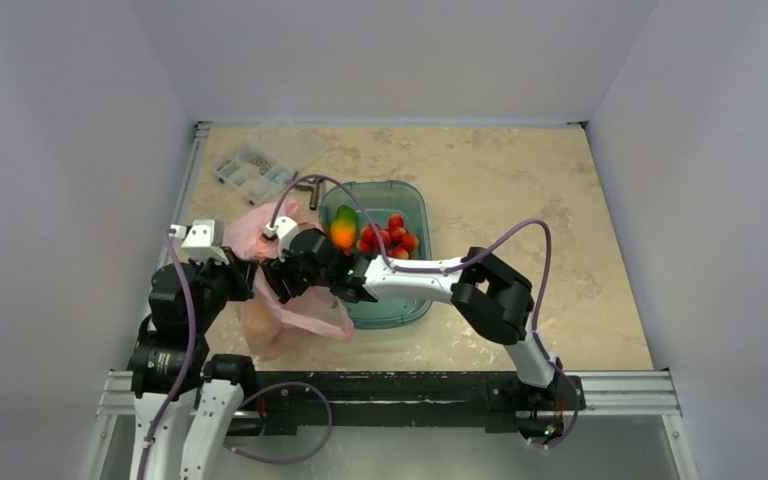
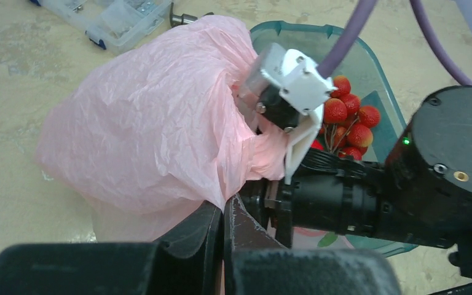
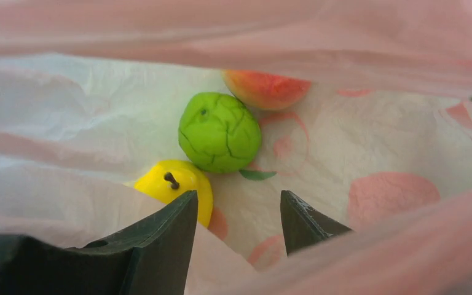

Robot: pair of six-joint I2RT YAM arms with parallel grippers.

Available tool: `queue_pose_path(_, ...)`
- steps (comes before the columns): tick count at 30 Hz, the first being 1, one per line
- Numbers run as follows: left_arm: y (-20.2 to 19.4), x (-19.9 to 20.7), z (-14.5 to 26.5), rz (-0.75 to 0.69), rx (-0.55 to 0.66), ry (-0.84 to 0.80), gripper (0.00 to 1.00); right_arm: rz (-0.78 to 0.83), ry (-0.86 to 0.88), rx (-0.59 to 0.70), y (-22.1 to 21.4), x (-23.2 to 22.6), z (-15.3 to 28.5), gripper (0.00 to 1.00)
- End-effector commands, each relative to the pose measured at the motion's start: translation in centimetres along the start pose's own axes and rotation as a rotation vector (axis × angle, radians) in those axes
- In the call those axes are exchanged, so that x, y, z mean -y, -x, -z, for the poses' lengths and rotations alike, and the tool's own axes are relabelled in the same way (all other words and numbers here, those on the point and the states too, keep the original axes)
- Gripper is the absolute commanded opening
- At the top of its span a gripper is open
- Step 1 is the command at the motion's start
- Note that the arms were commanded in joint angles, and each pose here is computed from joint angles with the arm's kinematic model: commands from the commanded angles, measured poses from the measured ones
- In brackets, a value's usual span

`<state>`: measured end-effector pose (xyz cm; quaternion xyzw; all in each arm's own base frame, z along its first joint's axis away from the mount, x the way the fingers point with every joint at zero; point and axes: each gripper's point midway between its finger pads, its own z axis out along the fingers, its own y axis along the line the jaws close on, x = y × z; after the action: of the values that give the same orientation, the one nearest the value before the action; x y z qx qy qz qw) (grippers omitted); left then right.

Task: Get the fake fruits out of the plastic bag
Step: Take out the fake fruit from the plastic bag.

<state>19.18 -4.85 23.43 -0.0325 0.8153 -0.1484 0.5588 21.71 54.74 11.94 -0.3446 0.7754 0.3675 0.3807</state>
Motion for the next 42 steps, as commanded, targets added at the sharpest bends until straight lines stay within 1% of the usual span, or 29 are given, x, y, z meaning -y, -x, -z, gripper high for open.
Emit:
queue_pose_path(1,5.5,2.6,0.0,-0.058,0.107,-0.103,0.0,0.071,0.115,0.08,4.8,-1.2,0.1,0.52)
queue_pose_path(2,6.5,3.1,-0.3,-0.071,0.101,-0.122,0.0,0.066,0.128,0.076,4.8,-1.1,0.1,0.53)
queue_pose_path(5,8.0,4.5,-1.9,-0.095,0.021,-0.182,0.0,0.066,0.161,0.083,4.8,-1.5,0.1,0.64)
queue_pose_path(9,8.1,5.3,-2.6,-0.066,-0.058,-0.217,0.0,0.066,0.194,0.084,4.8,-2.0,-0.1,0.75)
queue_pose_path(12,6.1,4.0,-2.3,-0.059,-0.084,-0.162,0.0,0.063,0.178,0.089,4.8,-1.7,-0.1,0.82)
queue_pose_path(16,1.5,1.1,-2.4,-0.072,-0.154,-0.051,0.0,0.072,0.163,0.097,5.2,-1.5,0.4,0.89)
queue_pose_path(19,-0.9,-0.2,-2.5,-0.066,-0.18,-0.007,0.0,0.106,0.165,0.098,5.2,-1.4,0.3,0.98)
queue_pose_path(21,-1.4,-0.4,-2.4,-0.063,-0.16,-0.006,0.0,0.125,0.158,0.094,5.2,-1.2,-0.2,0.99)
queue_pose_path(24,-0.7,-0.3,-1.9,-0.066,-0.115,-0.003,0.0,0.144,0.164,0.067,4.6,-1.1,-1.4,0.99)
queue_pose_path(29,-0.8,-0.1,-1.8,-0.087,-0.106,-0.016,0.0,0.19,0.189,0.051,3.5,-1.1,-3.0,0.99)
queue_pose_path(32,-0.6,0.3,-1.9,-0.097,-0.098,-0.039,0.0,0.219,0.215,0.02,2.0,-1.6,-3.8,0.99)
queue_pose_path(38,-0.5,0.6,-2.1,-0.101,-0.096,-0.057,0.0,0.196,0.073,-0.017,-0.4,1.0,-5.7,0.99)
queue_pose_path(42,-0.5,0.5,-2.0,-0.107,-0.088,-0.046,0.0,0.172,0.056,-0.039,-1.3,1.4,-6.0,0.96)
